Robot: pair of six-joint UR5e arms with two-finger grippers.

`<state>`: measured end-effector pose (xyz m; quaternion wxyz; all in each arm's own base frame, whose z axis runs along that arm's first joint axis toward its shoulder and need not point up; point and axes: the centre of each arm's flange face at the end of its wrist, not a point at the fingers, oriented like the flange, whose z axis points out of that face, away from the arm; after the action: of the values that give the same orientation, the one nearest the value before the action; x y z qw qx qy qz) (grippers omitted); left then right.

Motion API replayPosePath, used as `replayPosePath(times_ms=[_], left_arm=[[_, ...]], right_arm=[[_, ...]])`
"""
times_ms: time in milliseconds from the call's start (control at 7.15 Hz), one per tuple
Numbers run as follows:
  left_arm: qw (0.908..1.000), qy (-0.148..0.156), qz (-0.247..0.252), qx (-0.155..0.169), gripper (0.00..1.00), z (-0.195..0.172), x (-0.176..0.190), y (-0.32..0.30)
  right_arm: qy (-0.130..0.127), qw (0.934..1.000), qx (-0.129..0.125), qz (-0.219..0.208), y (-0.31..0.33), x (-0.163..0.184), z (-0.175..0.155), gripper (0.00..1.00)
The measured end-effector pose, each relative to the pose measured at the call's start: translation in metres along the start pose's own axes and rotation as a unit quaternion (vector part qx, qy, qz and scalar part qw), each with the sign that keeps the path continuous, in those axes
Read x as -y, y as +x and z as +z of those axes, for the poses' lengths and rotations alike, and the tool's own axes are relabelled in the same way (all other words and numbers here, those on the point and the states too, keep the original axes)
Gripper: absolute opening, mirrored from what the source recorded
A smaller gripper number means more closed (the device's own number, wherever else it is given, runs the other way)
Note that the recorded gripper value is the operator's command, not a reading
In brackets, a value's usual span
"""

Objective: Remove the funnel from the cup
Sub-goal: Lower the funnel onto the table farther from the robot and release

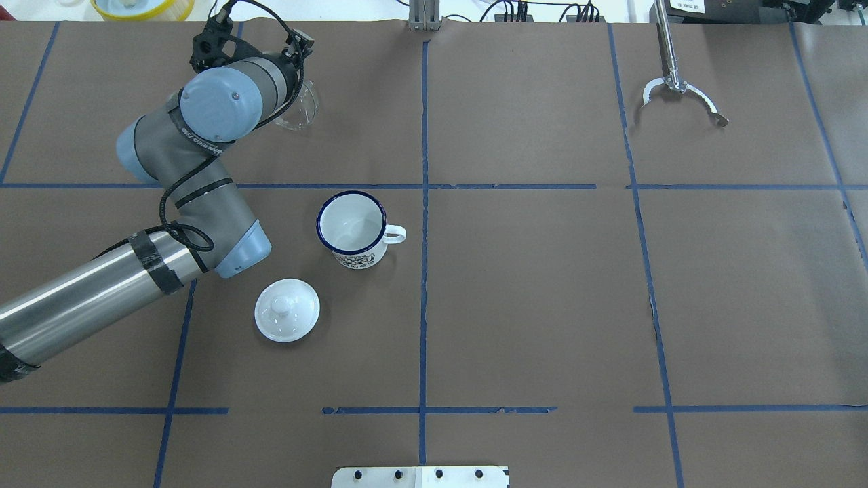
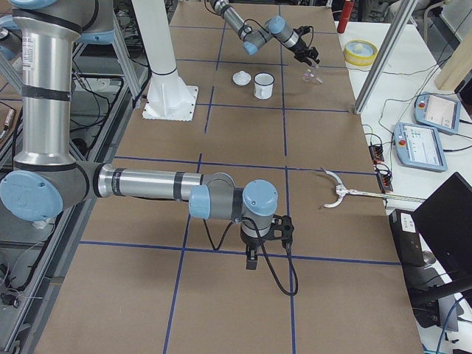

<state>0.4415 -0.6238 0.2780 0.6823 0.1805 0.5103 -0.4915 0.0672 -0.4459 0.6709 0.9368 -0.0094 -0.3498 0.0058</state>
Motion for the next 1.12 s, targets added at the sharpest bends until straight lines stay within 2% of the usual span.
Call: replayPosePath(times_ms=[140, 280, 420, 559, 699, 839, 1119], left_arm=[[0.9973, -0.041, 0.06, 0.007, 1.0, -0.031, 0.003, -0.007], [0.9859, -0.083, 0.144, 0.023, 1.0, -0.071, 0.006, -0.014], [0.9646, -0.131, 0.223, 0.053, 1.0, -0.112, 0.006, -0.017], [0.9413, -0.167, 0.281, 0.085, 1.0, -0.144, 0.006, -0.016], [0.9223, -0.188, 0.318, 0.113, 1.0, -0.165, 0.005, -0.018], [0.9096, -0.209, 0.335, 0.13, 1.0, -0.176, -0.001, -0.021], [0.8881, -0.274, 0.342, 0.137, 1.0, -0.188, -0.038, -0.033]], right_arm=[[0.0, 1.0, 0.0, 0.0, 0.0, 0.0, 0.0, 1.0], [0.0, 1.0, 0.0, 0.0, 0.0, 0.0, 0.0, 1.0], [0.0, 1.0, 0.0, 0.0, 0.0, 0.0, 0.0, 1.0], [0.0, 1.0, 0.0, 0.0, 0.0, 0.0, 0.0, 1.0], [0.0, 1.0, 0.0, 0.0, 0.0, 0.0, 0.0, 1.0], [0.0, 1.0, 0.0, 0.0, 0.0, 0.0, 0.0, 1.0], [0.0, 1.0, 0.0, 0.0, 0.0, 0.0, 0.0, 1.0]])
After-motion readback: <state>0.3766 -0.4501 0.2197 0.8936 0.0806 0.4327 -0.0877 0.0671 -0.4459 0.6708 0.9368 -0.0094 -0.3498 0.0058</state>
